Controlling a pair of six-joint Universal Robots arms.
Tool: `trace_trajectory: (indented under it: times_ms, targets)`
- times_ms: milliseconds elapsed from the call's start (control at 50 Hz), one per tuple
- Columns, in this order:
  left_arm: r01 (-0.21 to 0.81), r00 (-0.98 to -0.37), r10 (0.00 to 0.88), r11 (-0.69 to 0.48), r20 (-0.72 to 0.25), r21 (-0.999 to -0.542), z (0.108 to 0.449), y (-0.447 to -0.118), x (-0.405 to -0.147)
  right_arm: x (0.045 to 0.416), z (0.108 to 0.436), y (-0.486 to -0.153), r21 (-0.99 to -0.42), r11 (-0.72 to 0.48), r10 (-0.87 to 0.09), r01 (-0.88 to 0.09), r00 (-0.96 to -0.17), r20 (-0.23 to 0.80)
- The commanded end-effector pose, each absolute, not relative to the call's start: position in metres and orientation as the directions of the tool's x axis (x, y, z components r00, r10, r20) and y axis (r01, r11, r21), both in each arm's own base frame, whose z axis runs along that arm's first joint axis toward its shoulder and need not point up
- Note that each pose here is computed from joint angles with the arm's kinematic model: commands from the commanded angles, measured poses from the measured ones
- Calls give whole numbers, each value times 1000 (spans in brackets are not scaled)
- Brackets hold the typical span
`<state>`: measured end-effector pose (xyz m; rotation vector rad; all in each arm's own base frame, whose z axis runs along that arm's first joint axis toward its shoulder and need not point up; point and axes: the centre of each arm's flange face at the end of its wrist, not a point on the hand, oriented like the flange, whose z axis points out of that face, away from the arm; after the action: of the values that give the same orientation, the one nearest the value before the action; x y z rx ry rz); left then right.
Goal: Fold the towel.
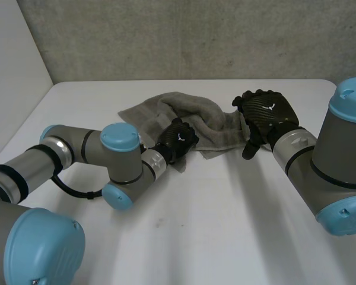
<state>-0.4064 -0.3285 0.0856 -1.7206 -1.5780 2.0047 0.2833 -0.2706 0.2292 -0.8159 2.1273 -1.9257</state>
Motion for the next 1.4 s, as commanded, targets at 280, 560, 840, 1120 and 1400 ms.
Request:
trace_trajectory:
  times_ms: [280, 560, 840, 1120, 1400]
  targets:
    - [540, -385, 598, -472, -703, -697, 83, -339, -402, 283, 226, -271, -957, 31, -491, -290, -838, 238]
    - [543, -383, 603, -466, -700, -699, 81, -339, -400, 284, 228, -270, -958, 27, -493, -286, -838, 237]
    - [560, -375, 535, -520, -757, -645, 103, -343, -400, 284, 227, -271, -957, 27, -493, -288, -837, 238]
    - [576, -506, 377, -522, -776, -629, 232, -313, -368, 262, 239, -298, -967, 29, -418, -253, -882, 218]
    - [291, -772, 439, -397, -459, -870, 326, -240, -316, 262, 198, -278, -865, 497, -444, 64, -838, -317]
